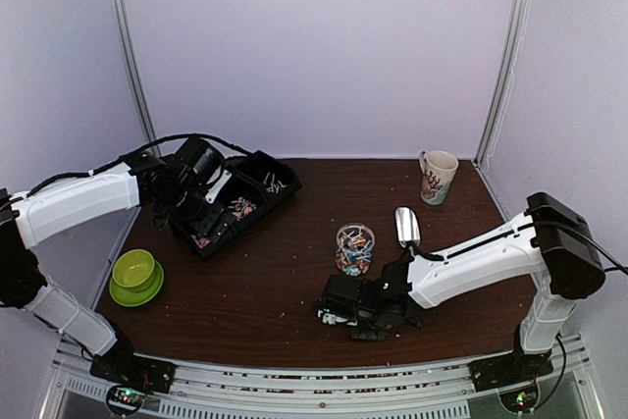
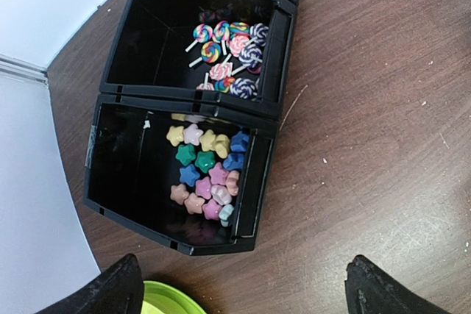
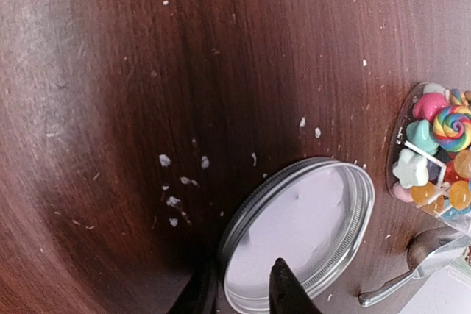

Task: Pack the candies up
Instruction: Pick up the box lid from the center of the board.

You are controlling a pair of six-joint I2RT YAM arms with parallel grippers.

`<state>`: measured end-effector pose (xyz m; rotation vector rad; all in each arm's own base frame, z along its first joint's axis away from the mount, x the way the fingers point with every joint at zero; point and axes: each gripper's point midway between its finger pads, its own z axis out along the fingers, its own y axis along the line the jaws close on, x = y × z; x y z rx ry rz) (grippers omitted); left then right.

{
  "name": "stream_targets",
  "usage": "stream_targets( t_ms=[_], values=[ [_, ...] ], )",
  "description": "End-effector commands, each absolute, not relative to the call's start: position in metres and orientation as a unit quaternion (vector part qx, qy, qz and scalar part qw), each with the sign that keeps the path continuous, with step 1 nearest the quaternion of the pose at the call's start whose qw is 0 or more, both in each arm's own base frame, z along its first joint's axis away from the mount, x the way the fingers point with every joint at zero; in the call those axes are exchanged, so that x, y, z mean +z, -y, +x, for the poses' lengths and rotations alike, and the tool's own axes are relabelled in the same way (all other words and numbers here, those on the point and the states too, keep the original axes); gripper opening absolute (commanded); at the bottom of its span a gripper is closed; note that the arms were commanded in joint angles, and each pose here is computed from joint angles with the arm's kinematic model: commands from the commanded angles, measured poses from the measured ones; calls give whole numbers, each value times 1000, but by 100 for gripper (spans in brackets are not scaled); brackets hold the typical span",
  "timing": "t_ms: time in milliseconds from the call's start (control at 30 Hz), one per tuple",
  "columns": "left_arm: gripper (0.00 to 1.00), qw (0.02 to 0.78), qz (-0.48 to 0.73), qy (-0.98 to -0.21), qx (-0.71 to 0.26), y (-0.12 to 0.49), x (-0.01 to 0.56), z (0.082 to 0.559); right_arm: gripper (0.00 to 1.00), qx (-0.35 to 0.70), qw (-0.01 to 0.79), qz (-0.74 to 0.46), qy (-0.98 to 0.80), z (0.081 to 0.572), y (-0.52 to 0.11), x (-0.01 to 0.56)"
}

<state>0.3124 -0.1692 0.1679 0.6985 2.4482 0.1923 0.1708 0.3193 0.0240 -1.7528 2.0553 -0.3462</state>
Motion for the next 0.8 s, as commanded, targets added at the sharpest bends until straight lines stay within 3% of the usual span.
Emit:
stream_targets(
  t_ms=[0, 267, 533, 767],
  values=[
    [98, 314, 263, -910, 64, 171, 179, 313, 21, -105, 168, -641, -741, 164, -321, 12],
    [98, 318, 265, -909, 58, 173, 182, 312, 0, -90, 141, -647, -744, 157, -320, 14],
    [98, 333, 279, -900, 36, 178, 191, 309, 0, -57, 134, -649, -747, 148, -328, 34],
    [98, 410, 336, -845, -73, 208, 230, 288, 0, 51, 156, -656, -736, 127, -350, 85]
  ],
)
